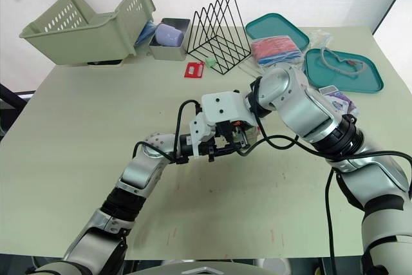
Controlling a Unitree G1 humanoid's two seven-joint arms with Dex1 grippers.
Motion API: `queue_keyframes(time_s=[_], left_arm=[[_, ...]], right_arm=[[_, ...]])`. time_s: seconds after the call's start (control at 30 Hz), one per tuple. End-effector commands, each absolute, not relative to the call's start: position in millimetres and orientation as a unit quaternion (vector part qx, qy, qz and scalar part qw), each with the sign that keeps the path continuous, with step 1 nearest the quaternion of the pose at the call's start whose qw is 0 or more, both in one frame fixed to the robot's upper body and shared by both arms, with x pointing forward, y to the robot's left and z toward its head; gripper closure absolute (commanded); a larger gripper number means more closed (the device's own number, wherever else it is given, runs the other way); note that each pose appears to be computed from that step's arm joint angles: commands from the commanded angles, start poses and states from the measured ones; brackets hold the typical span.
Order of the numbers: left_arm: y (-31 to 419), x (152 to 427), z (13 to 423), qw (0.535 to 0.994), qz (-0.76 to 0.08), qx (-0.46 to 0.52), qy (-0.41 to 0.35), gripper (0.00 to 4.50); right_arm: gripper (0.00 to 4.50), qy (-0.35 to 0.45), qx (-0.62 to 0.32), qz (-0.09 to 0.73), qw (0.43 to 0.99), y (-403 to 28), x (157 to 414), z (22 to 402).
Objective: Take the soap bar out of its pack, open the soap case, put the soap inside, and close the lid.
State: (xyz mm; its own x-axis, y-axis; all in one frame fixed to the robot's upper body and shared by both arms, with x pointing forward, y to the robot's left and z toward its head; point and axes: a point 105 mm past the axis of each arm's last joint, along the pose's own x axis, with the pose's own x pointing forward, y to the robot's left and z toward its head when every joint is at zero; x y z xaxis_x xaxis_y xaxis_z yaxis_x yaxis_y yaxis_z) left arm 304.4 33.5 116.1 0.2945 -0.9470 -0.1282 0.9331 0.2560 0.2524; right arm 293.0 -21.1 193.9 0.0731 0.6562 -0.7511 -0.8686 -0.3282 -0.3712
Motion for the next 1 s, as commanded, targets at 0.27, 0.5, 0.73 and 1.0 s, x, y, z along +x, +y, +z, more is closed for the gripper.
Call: queue_keyframes(time_s=[0.27, 0.5, 0.73, 1.0], left_arm=[[30.8, 298.3, 131.3, 0.782, -0.603, 0.145, -0.060, 2.50], [31.1, 299.5, 131.9, 0.782, -0.603, 0.146, -0.060, 2.50], [30.8, 299.8, 131.9, 0.782, -0.603, 0.146, -0.060, 2.50], [30.4, 299.0, 132.4, 0.783, -0.602, 0.145, -0.062, 2.50]], right_arm=[[4.46, 0.117, -0.469, 0.653, 0.583, -28.8, 293.7, 213.8], [4.46, 0.124, -0.468, 0.645, 0.592, -31.5, 298.0, 213.9], [4.46, 0.128, -0.480, 0.634, 0.592, -27.6, 303.1, 203.6], [4.46, 0.127, -0.487, 0.637, 0.584, -25.7, 302.6, 196.5]])
